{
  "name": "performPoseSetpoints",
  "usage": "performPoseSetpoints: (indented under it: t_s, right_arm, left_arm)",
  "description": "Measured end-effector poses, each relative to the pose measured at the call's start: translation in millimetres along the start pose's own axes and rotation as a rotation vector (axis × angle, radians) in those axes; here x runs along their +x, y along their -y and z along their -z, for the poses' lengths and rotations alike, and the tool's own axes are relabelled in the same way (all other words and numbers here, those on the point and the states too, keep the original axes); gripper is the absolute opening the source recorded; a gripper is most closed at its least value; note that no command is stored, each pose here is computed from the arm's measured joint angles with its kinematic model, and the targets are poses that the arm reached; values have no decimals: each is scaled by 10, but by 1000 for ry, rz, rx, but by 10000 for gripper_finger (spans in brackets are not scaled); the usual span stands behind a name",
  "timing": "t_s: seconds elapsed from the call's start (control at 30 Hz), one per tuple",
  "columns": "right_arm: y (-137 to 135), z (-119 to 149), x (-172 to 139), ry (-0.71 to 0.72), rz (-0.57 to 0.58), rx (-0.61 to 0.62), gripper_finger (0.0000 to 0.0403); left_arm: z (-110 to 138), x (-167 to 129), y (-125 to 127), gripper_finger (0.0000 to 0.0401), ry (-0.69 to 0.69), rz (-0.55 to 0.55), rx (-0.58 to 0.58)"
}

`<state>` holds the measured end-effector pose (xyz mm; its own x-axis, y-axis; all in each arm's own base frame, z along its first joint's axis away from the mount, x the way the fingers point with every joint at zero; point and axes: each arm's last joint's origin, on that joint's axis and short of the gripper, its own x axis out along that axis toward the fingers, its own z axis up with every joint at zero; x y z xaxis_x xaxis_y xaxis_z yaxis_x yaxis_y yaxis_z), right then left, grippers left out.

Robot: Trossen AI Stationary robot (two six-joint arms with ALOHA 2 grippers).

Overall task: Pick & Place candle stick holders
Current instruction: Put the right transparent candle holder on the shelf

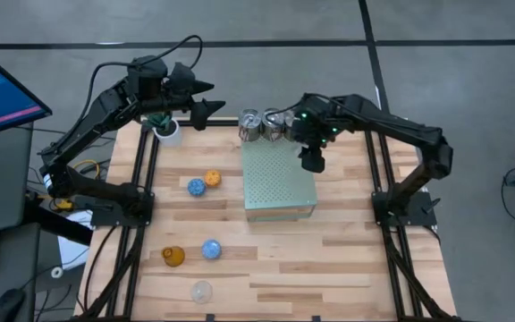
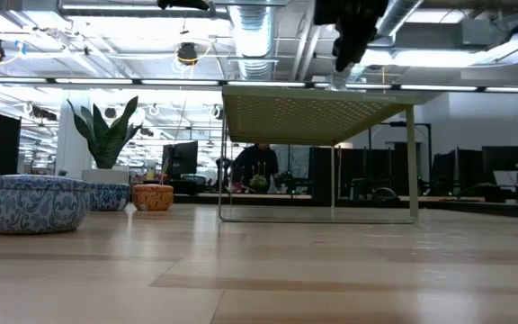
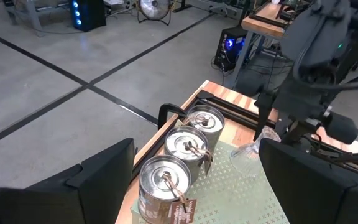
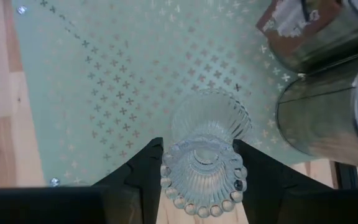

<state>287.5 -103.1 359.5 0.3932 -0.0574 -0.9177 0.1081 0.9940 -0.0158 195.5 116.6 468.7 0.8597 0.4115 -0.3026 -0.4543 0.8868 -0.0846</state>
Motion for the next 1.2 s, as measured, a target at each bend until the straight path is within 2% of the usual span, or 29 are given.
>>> performPoseSetpoints:
  t_s: [0.43,0.6,0.83,1.07,1.2]
  right_arm:
    - [164,18,63,-23,11,34,152]
    - [159,27,62,-29,-11,36,166]
    - [161,16,62,-16,-9,35,158]
    - [165,1,63,-1,-5,34,182]
    - [167,-6,63,6,-3,33,175]
  left_arm:
    - [0,0,0,346,1,0,0]
    - [0,0,0,346,1,0,0]
    - [0,0,0,346,1,0,0]
    - [0,0,0,346,1,0,0]
    - [0,0,0,346,1,0,0]
